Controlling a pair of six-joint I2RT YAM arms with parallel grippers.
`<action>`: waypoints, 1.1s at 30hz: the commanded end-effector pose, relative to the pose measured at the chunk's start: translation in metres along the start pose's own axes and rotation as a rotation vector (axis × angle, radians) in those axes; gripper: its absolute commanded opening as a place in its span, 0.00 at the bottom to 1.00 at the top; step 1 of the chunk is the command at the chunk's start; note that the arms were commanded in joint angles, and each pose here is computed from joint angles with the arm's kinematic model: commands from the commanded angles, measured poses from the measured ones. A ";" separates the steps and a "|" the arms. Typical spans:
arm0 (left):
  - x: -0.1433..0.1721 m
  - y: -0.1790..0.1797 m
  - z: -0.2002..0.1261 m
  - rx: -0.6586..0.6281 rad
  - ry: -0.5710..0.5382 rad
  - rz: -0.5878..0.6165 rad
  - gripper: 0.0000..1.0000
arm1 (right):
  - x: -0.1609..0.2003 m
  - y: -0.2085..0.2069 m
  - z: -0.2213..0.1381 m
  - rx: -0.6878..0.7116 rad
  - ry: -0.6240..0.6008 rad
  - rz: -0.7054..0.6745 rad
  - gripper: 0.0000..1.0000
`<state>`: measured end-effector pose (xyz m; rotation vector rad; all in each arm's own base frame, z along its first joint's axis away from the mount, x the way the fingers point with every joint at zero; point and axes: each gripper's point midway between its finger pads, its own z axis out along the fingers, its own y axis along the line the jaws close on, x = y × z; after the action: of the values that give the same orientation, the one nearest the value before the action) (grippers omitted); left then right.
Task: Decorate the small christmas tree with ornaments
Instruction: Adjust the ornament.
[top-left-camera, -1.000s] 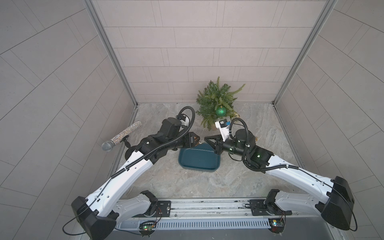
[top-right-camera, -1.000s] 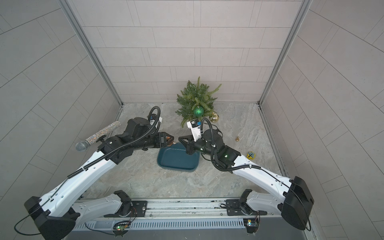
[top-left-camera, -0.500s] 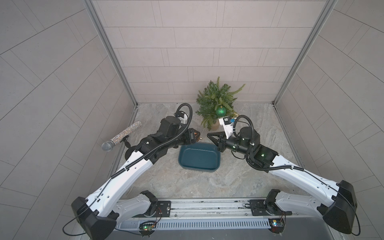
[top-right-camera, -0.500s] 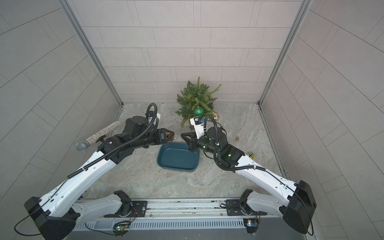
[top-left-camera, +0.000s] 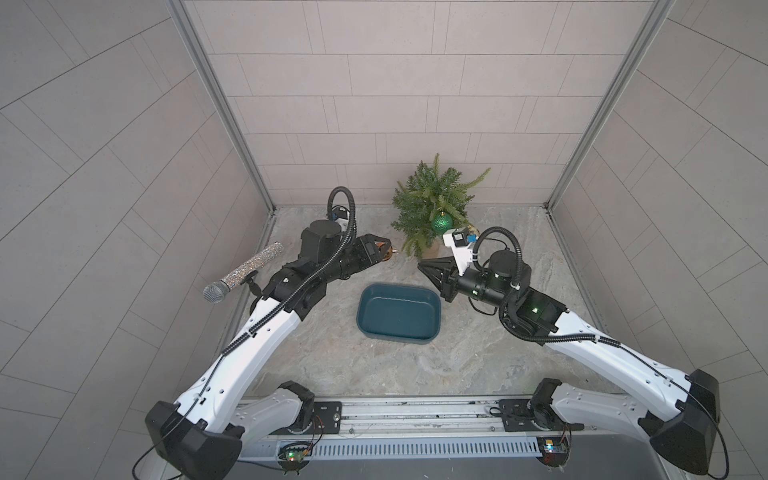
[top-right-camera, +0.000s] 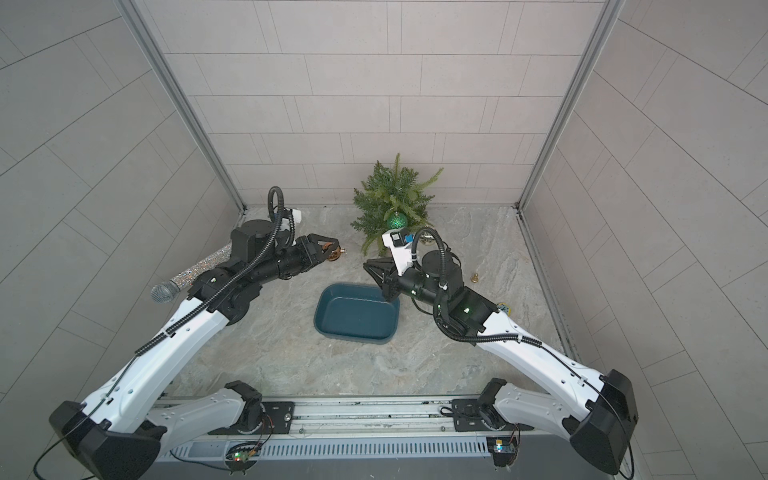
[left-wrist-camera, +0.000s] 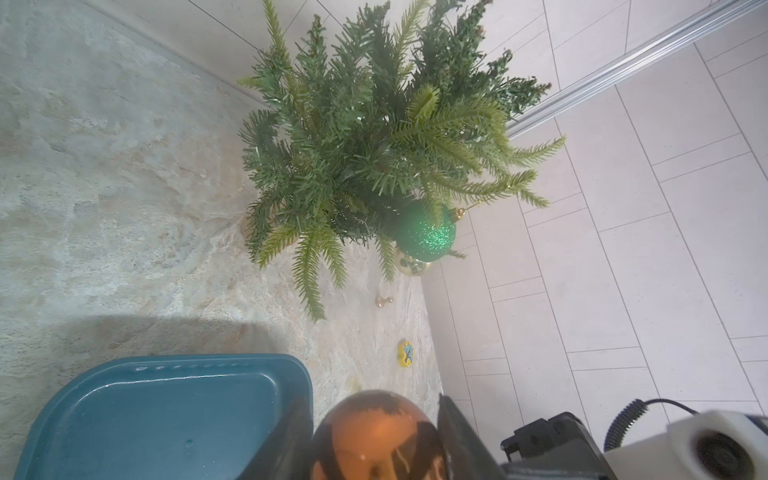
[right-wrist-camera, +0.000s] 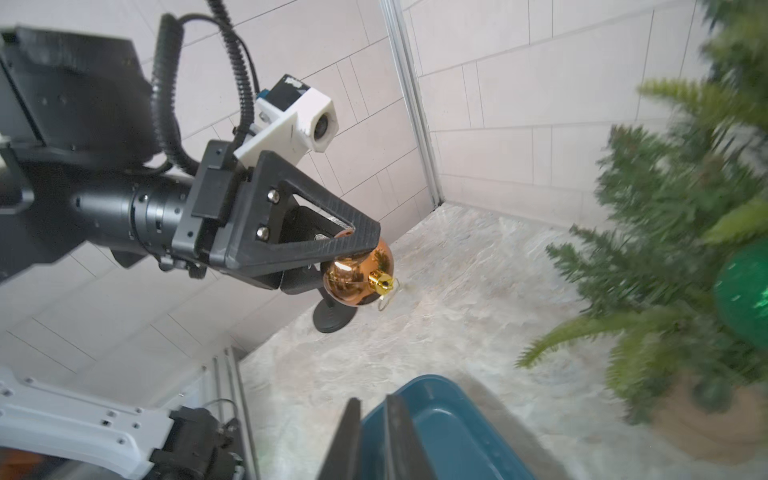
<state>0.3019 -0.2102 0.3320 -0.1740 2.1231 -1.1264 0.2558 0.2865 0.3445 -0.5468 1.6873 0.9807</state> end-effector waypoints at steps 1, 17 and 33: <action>-0.002 -0.013 0.000 0.052 0.010 0.014 0.35 | -0.006 -0.008 -0.008 0.047 -0.023 -0.031 0.22; 0.003 -0.009 -0.005 0.038 0.015 0.045 0.35 | 0.000 -0.002 0.028 0.012 0.023 0.036 0.29; 0.005 -0.009 -0.005 0.045 0.019 0.038 0.35 | 0.003 -0.006 0.056 0.111 0.019 -0.017 0.31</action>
<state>0.2989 -0.2144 0.3302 -0.1266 2.1347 -1.1380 0.2837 0.3308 0.3169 -0.5308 1.7920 0.8944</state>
